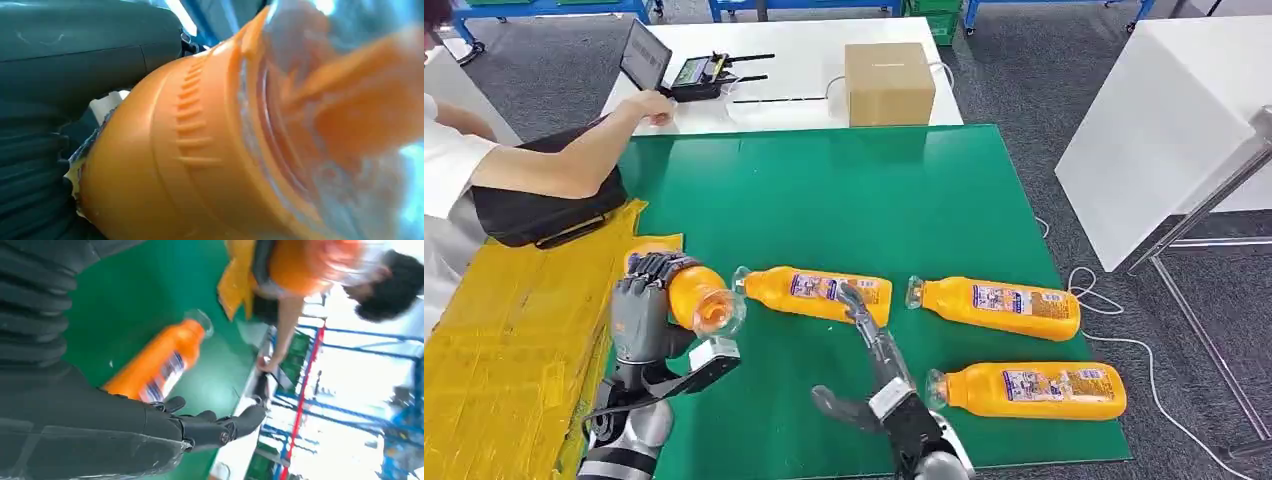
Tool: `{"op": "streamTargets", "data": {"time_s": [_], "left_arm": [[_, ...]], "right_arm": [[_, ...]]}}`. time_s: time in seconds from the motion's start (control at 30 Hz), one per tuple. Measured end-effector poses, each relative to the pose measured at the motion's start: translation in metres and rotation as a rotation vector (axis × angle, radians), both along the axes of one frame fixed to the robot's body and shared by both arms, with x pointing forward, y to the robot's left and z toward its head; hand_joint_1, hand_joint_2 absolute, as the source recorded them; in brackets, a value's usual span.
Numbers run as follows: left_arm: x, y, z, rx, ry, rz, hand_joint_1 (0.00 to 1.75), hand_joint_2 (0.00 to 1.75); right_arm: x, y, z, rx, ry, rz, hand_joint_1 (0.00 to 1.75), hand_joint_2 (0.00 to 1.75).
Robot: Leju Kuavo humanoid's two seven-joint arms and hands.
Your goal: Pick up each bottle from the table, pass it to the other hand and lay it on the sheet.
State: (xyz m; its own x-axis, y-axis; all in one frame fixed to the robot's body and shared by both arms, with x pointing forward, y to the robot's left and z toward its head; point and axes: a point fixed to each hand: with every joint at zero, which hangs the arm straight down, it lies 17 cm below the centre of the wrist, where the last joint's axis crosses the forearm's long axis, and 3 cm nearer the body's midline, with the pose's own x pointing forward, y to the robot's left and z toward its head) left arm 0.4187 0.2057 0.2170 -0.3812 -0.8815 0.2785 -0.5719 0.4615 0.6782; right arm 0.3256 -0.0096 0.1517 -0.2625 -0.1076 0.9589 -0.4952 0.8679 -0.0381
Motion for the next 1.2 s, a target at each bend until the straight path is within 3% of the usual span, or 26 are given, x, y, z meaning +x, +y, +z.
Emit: {"op": "streamTargets", "data": {"time_s": [0.3,0.43,0.5,0.53,0.63,0.73,0.83,0.97,1.1,1.2], "left_arm": [[0.005,0.036,-0.005,0.022,0.017,0.123,1.75,1.75],[0.009,0.07,-0.002,0.258,0.05,0.346,1.75,1.75],[0.008,0.09,0.004,0.274,0.038,0.398,1.75,1.75],[0.007,0.095,0.008,0.285,0.028,0.405,1.75,1.75],[0.005,0.11,0.013,0.294,0.02,0.447,1.75,1.75],[0.015,0.144,0.026,0.192,0.027,0.601,1.75,1.75],[0.04,0.135,0.03,0.199,0.025,0.633,1.75,1.75],[0.066,0.102,-0.029,0.455,0.112,0.528,1.75,1.75],[0.088,0.138,-0.11,0.673,0.35,0.61,1.75,1.75],[0.094,0.164,-0.137,0.76,0.439,0.643,1.75,1.75]], "right_arm": [[0.0,-0.016,0.015,0.02,-0.036,-0.015,0.0,0.0],[0.0,-0.023,0.021,0.058,-0.039,-0.011,0.0,0.0],[0.0,-0.026,0.021,0.058,-0.038,-0.012,0.0,0.0],[0.0,-0.027,0.021,0.057,-0.039,-0.012,0.0,1.75],[0.0,-0.029,0.023,0.069,-0.037,-0.005,0.0,1.75],[-0.001,-0.033,0.026,0.089,-0.033,0.007,0.0,1.75],[0.001,-0.039,0.03,0.098,-0.038,0.009,0.0,1.75],[0.003,-0.042,0.032,0.097,-0.041,0.009,0.0,1.75],[0.006,-0.039,0.033,0.045,-0.067,-0.001,0.0,1.75],[0.009,-0.038,0.036,0.03,-0.083,-0.01,0.0,1.75]]}}
